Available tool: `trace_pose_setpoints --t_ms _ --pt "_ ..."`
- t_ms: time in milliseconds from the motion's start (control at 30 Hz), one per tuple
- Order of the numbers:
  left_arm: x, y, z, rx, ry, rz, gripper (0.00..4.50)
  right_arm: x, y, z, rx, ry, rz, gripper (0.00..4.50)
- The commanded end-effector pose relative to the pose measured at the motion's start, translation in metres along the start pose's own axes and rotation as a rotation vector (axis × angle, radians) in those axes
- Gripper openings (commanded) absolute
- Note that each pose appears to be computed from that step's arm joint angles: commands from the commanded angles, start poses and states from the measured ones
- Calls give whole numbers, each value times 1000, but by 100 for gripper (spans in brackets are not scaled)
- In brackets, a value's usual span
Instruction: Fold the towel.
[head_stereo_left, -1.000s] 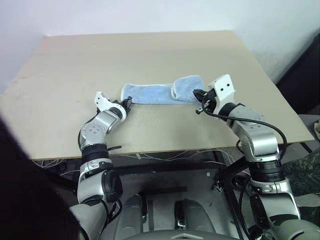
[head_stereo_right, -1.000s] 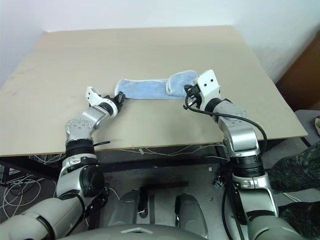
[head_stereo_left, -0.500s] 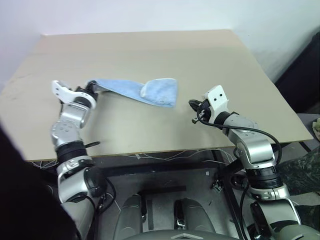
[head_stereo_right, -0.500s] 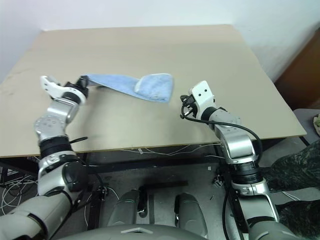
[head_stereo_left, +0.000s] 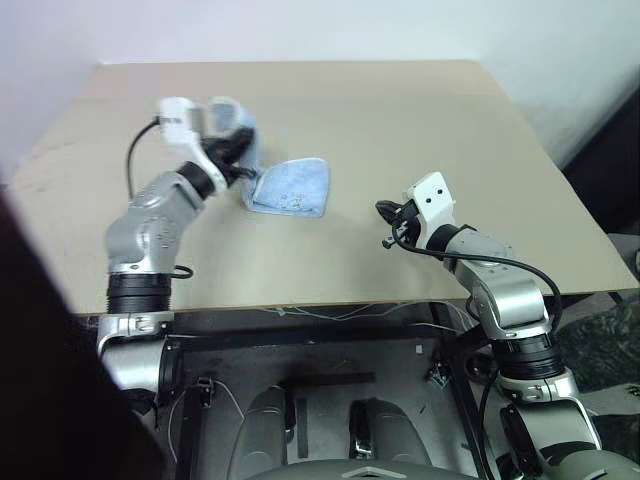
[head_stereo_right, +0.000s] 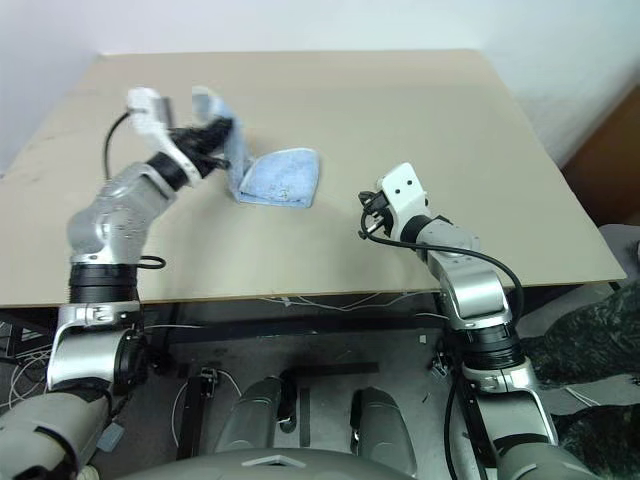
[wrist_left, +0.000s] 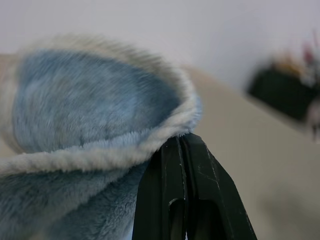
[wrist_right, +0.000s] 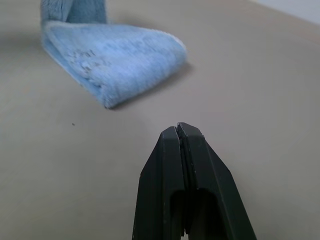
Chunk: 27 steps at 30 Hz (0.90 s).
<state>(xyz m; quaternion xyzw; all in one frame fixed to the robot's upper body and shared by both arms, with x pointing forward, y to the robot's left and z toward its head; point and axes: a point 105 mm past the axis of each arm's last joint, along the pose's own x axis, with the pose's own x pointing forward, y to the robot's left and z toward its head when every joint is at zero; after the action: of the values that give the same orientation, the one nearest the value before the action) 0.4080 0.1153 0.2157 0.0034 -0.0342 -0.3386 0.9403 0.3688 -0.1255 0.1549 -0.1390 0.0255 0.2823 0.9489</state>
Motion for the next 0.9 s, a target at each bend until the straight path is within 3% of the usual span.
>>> trace_pose_setpoints --t_ms 33,167,300,400,767,900 --pt "10 -25 -7 186 42 -136 2 -2 -3 15 -19 -56 -22 0" --pt "18 -23 -27 303 145 -136 2 -5 -5 14 -13 -56 -44 0" --pt "23 -16 -31 298 162 -108 2 -7 -6 12 -7 -54 -57 0" --pt "24 -11 -32 278 164 -85 63 -8 -5 12 -6 -54 -59 0" --pt "12 -12 -35 189 149 -114 435 -5 -4 15 -9 -59 -47 0" --pt "4 -10 -35 174 144 -99 435 -4 -3 15 -12 -59 -38 0"
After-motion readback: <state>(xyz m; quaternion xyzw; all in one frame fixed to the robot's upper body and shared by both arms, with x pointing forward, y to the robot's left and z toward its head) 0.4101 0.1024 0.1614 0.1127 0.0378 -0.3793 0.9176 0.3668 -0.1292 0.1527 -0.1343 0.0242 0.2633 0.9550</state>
